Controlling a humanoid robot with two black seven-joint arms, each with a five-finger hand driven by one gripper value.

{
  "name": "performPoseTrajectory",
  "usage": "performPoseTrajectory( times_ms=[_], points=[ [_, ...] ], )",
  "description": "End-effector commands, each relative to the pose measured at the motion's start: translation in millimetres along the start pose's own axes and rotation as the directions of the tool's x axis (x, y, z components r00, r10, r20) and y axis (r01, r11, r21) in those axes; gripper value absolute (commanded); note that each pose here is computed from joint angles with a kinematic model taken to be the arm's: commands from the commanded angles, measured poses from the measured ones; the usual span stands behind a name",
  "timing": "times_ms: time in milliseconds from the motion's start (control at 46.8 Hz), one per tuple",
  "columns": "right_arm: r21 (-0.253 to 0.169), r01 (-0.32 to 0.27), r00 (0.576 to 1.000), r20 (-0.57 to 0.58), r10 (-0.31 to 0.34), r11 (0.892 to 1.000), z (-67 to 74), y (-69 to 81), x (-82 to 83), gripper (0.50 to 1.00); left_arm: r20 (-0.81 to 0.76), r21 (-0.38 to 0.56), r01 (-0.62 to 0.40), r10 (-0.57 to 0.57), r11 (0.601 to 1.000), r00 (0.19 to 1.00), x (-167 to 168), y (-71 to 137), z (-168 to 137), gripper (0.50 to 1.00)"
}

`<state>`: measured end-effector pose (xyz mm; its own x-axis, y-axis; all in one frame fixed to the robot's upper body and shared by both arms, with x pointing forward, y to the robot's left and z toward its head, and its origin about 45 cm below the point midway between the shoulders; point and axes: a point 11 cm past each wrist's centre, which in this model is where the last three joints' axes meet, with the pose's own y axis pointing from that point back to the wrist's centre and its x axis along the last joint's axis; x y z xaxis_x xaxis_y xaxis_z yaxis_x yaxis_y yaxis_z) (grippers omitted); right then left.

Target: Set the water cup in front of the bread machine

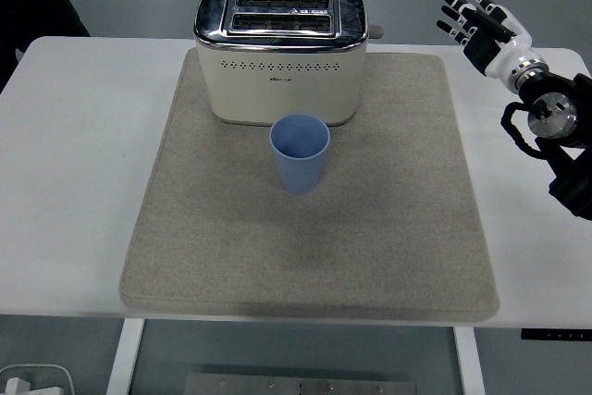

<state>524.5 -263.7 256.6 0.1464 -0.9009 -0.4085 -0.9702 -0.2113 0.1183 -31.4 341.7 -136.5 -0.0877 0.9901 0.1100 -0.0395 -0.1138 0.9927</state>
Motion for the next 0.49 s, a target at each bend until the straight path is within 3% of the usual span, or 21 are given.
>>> performPoseTrajectory(
  times_ms=[0, 470],
  points=[
    [0.005, 0.001, 1.000, 0.002, -0.001, 1.000, -0.9, -0.3, -0.7, 0.930, -0.002, 0.000, 0.000, 0.000, 1.000, 1.000, 0.1, 0.0, 0.1, 1.000],
    [0.012, 0.004, 1.000, 0.003, -0.004, 1.000, 0.9, -0.3, -2.0, 0.930, 0.001, 0.000, 0.001, -0.001, 1.000, 1.000, -0.4, 0.0, -0.1, 1.000]
  ],
)
